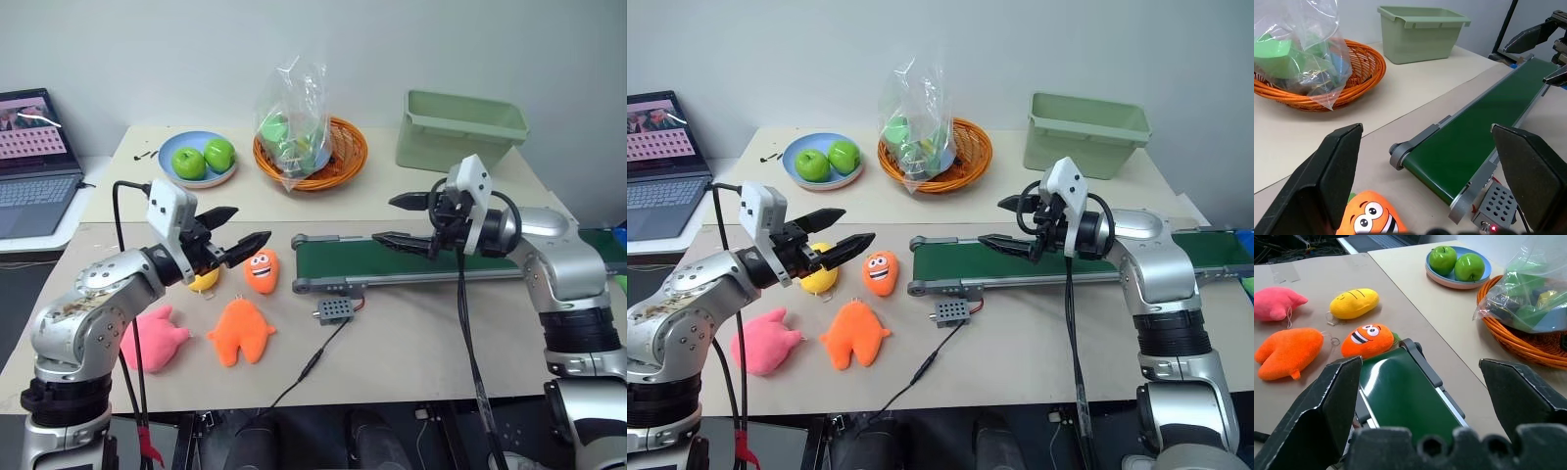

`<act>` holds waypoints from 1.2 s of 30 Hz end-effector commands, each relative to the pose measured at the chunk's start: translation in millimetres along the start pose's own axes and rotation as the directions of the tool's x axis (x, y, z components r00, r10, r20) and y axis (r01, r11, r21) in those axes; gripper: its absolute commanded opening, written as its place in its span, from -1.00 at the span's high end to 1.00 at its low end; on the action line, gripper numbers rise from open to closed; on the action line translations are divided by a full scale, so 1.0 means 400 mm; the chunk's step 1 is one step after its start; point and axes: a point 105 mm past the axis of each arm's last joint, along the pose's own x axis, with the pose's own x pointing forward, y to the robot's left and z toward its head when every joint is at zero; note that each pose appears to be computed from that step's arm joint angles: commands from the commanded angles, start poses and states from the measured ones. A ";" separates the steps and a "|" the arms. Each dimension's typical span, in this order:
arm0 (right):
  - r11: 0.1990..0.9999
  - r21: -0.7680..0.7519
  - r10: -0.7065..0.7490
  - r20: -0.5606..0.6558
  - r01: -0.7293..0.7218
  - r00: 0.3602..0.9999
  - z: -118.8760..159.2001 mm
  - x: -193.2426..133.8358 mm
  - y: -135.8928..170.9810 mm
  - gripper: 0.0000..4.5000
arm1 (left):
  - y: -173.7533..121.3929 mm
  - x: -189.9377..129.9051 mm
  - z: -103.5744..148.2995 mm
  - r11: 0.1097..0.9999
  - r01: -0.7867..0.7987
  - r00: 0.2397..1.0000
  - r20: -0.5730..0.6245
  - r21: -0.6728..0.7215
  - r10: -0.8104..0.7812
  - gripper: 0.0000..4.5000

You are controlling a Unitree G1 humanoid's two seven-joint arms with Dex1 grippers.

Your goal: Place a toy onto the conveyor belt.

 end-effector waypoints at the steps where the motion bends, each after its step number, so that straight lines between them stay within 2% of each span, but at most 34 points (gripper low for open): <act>1: 0.999 -0.050 0.016 0.024 -0.015 1.000 0.039 -0.009 0.003 -1.00 | -0.010 -0.014 0.018 0.999 0.012 1.000 0.010 0.043 -0.012 -1.00; 14: 0.973 -0.049 0.226 -0.010 -0.226 0.974 0.043 0.005 0.042 -1.00 | -0.031 -0.047 0.006 0.998 0.046 0.999 0.002 0.030 -0.046 -1.00; 19: 0.953 -0.059 0.295 -0.026 -0.296 0.955 0.042 0.017 0.063 -1.00 | -0.006 -0.082 0.002 0.999 -0.030 1.000 -0.008 0.029 0.030 -1.00; 23: 0.946 -0.063 0.316 -0.039 -0.318 0.948 0.040 0.035 0.061 -1.00 | 0.012 -0.113 0.003 0.993 -0.117 0.993 0.015 -0.031 0.117 -1.00; 27: 0.930 -0.071 0.358 -0.041 -0.360 0.933 0.041 0.054 0.062 -1.00 | 0.041 -0.161 -0.012 0.966 -0.250 0.968 0.019 -0.063 0.251 -1.00; 32: 0.907 -0.096 0.407 -0.048 -0.409 0.912 0.040 0.088 0.064 -1.00 | 0.045 -0.258 -0.032 0.895 -0.346 0.921 0.079 -0.281 0.380 -1.00; 36: 0.888 -0.097 0.446 -0.053 -0.449 0.893 0.037 0.099 0.072 -1.00 | 0.065 -0.363 -0.050 0.778 -0.391 0.847 0.138 -0.493 0.513 -1.00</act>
